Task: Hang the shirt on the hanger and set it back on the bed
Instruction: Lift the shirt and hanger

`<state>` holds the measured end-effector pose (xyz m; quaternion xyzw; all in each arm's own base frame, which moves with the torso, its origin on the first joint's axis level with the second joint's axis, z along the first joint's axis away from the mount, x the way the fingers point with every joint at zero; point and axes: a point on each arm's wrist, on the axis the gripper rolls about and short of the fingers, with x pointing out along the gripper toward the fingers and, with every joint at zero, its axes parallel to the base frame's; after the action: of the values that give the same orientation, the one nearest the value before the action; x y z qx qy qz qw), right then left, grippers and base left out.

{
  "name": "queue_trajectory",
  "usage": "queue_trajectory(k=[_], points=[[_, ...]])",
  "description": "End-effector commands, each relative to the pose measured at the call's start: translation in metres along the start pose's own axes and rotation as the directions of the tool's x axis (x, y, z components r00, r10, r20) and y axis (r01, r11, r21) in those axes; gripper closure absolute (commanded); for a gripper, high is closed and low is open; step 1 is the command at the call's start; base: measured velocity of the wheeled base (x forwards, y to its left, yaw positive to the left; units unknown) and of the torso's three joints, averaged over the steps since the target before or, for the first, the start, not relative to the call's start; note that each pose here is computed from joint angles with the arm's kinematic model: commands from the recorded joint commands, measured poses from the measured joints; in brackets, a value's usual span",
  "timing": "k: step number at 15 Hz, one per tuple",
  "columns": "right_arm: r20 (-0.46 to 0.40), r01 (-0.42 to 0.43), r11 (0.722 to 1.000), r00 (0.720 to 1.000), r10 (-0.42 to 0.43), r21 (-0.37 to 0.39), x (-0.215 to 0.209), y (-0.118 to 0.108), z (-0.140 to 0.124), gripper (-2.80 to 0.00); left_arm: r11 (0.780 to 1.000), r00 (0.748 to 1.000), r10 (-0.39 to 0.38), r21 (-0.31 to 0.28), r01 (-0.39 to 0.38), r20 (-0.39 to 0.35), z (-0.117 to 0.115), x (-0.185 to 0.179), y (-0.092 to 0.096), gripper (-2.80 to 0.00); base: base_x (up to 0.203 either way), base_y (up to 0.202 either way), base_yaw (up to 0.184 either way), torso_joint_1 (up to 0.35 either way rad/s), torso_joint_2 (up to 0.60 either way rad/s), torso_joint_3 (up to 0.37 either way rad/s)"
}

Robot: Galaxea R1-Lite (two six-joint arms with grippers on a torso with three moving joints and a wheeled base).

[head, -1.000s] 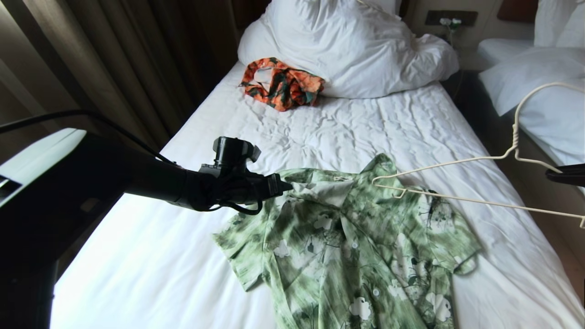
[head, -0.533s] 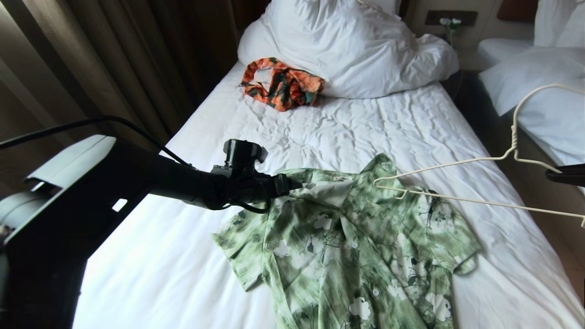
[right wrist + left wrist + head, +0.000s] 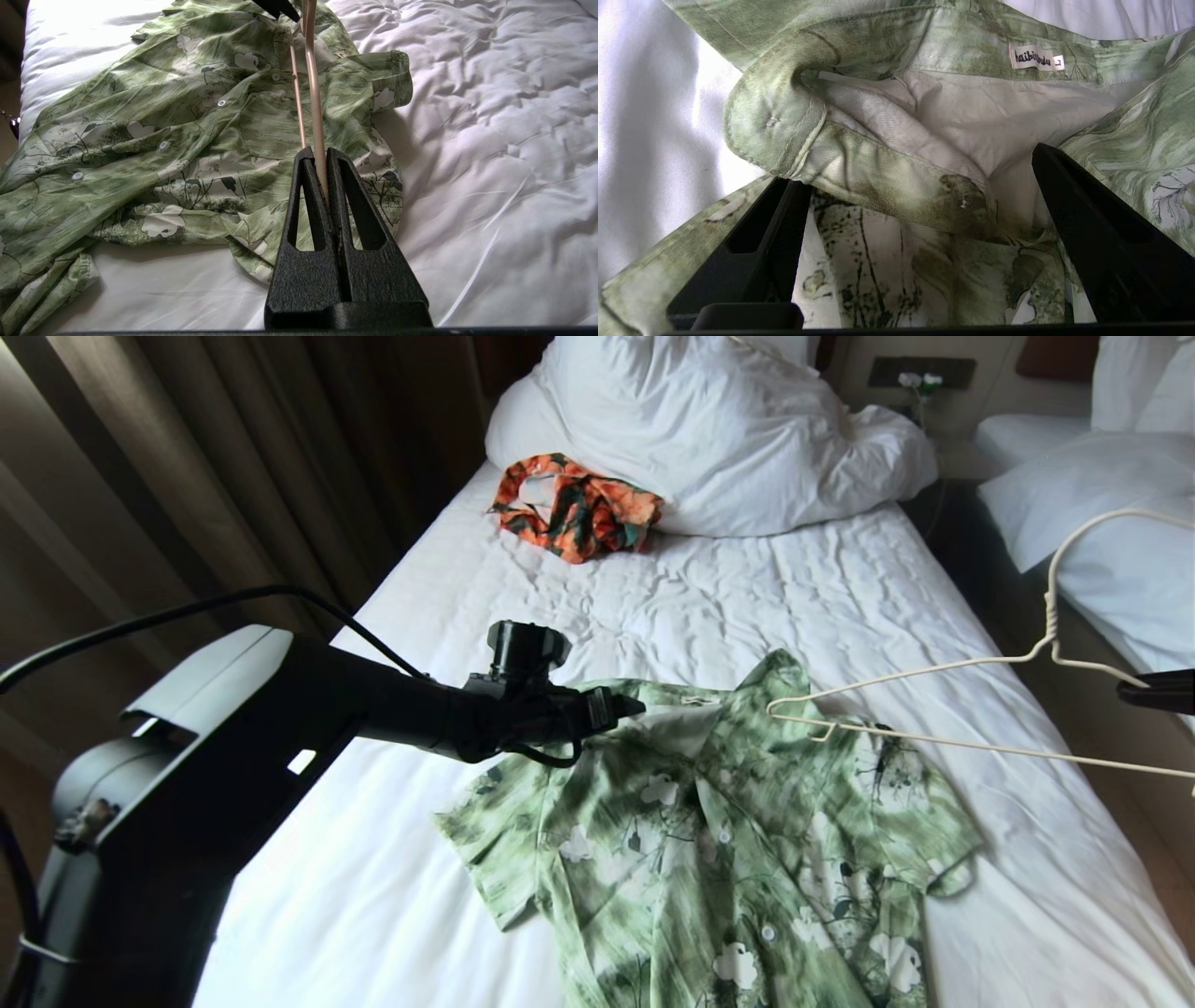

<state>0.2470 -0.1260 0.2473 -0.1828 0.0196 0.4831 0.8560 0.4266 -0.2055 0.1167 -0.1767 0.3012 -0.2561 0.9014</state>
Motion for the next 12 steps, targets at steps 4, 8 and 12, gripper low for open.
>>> queue_trajectory(k=[4, 8, 12], points=[[0.006, 0.003, 1.0, 1.0, -0.003, -0.011, -0.0007, 0.0004, 0.0023, 0.0, 1.0, 1.0, 0.003, 0.002, -0.003, 0.013, -0.0014, 0.0135, 0.0008, -2.8, 0.0, 0.0, 0.0, 0.0, 0.0, 0.0], [0.005, 0.004, 1.0, 1.0, -0.003, -0.01, -0.0009, -0.0005, 0.0028, 0.0, 1.0, 1.0, -0.002, 0.007, 0.002, 0.031, 0.0028, 0.0135, -0.0004, 0.0, 0.0, 0.0, 0.0, 0.0, 0.0, 0.0], [0.009, -0.007, 1.0, 1.0, 0.007, -0.004, 0.0025, -0.0023, 0.0, 0.0, 1.0, 0.999, 0.007, 0.006, -0.008, 0.048, 0.0065, 0.0131, 0.0031, 0.0, 0.0, 0.0, 0.0, 0.0, 0.0, 0.0]])
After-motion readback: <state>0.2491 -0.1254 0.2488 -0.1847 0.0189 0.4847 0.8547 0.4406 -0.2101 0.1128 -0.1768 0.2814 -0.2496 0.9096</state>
